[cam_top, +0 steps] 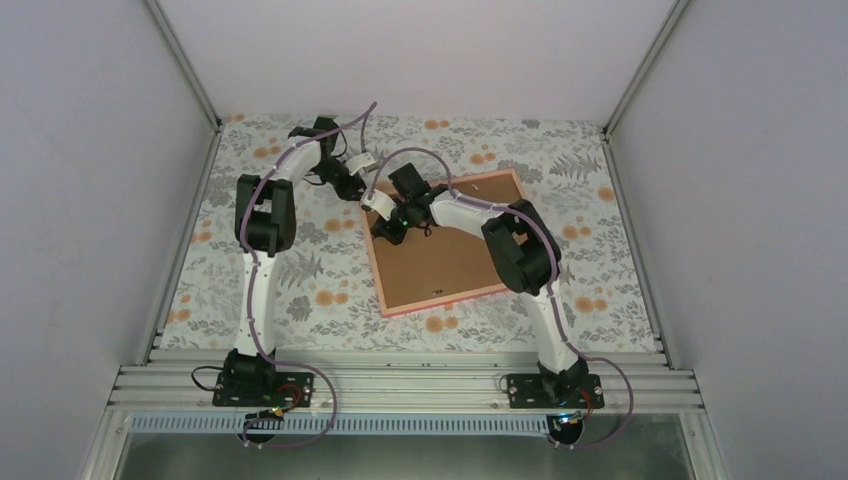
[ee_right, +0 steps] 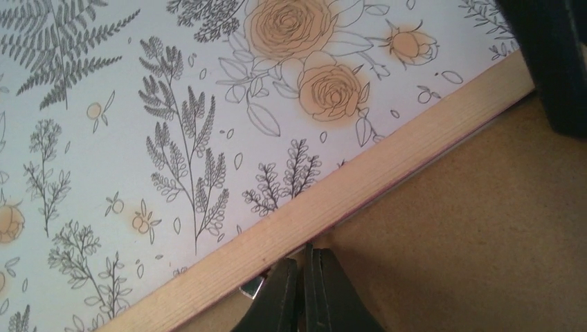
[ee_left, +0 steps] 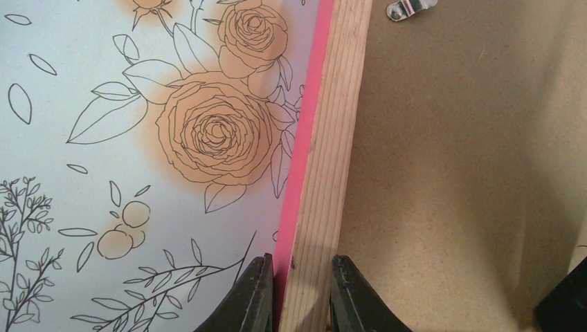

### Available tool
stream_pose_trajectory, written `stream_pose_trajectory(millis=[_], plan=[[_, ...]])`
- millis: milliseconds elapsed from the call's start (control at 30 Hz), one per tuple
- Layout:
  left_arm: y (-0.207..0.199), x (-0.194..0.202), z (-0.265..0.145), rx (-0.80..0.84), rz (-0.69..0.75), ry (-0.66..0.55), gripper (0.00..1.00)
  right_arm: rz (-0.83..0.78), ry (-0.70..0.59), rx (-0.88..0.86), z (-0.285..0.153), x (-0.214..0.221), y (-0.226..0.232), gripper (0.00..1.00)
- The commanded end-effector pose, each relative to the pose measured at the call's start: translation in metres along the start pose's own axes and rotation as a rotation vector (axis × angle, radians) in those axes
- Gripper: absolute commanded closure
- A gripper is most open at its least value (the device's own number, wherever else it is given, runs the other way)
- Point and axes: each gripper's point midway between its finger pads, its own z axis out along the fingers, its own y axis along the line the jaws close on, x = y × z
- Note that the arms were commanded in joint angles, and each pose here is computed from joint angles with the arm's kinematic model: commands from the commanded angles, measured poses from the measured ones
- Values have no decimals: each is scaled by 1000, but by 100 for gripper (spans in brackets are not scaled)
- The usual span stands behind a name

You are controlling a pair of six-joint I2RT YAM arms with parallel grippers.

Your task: Put the photo into the frame

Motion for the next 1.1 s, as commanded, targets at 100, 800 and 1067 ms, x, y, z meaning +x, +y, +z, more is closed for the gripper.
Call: stream_pose_trajectory(millis=[100, 800, 1067], plan=[[12, 38, 28, -14, -60, 129, 82, 56, -73, 56, -29, -30, -32, 88], [2, -50, 11, -50, 108, -38, 46, 325, -72, 268, -167, 62, -149, 56], [-10, -26, 36, 11, 75, 42, 59, 378, -65, 238, -153, 79, -138, 62]])
